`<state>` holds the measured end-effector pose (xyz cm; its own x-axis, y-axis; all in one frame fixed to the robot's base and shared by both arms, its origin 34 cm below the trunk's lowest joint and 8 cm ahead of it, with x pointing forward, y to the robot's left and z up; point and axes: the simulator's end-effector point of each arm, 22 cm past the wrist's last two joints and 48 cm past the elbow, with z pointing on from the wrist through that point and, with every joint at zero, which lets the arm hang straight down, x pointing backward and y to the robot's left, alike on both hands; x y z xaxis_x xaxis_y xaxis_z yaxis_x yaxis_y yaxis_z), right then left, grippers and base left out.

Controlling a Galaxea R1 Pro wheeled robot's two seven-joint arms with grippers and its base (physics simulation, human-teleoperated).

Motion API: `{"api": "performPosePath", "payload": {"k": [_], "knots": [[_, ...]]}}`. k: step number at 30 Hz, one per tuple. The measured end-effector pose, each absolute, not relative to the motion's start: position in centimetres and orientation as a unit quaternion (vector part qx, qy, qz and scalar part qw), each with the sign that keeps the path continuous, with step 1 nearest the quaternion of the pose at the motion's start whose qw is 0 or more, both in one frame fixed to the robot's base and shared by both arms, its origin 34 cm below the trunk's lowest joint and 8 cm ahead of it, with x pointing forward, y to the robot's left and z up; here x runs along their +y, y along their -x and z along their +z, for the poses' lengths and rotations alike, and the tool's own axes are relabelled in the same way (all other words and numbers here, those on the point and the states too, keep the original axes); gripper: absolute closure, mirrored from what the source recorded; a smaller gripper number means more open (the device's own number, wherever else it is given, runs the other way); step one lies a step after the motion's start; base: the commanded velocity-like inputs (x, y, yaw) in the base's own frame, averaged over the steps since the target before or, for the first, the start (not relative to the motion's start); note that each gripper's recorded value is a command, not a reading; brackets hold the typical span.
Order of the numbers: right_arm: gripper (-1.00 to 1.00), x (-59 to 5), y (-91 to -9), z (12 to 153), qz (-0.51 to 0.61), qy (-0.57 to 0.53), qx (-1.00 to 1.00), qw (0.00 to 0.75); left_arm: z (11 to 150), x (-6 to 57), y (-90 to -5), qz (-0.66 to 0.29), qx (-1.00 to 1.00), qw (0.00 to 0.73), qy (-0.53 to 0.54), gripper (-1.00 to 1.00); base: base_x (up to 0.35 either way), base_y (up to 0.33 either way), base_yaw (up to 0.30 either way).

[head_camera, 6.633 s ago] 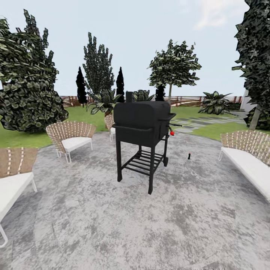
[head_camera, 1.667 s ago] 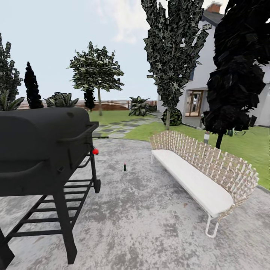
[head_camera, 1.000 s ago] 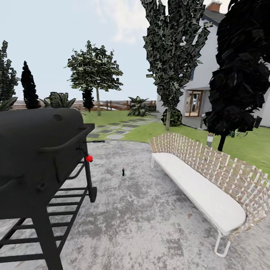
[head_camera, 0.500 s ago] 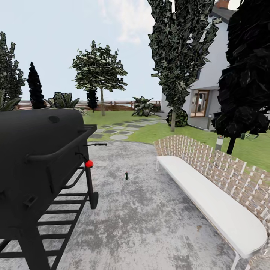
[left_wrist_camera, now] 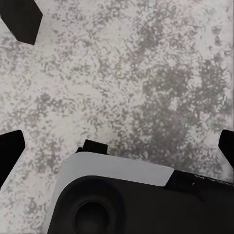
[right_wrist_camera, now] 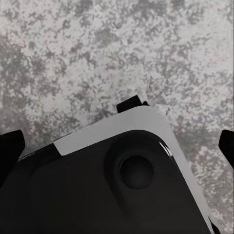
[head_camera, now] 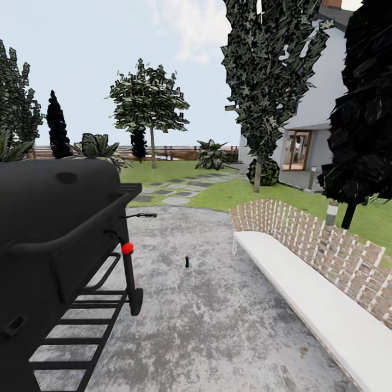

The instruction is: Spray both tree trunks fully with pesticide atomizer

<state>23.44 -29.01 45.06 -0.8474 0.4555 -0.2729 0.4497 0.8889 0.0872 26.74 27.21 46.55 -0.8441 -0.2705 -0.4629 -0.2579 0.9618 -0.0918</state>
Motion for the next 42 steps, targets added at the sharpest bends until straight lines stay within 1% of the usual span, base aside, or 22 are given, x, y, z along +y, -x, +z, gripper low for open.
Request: {"api": "performPosePath", "payload": {"k": [33,42], "knots": [[-1.00,-28.93,-23.39,45.05,0.011,-0.234,0.961,0.144,46.55,27.21,-26.73,-0.013,0.960,0.243,0.138,-1.00,0.334,0.000,0.001],[-1.00,-28.86,-23.43,45.05,0.011,-0.234,0.961,0.144,46.56,27.21,-26.77,-0.013,0.960,0.243,0.138,-1.00,0.334,0.000,0.134]]}}
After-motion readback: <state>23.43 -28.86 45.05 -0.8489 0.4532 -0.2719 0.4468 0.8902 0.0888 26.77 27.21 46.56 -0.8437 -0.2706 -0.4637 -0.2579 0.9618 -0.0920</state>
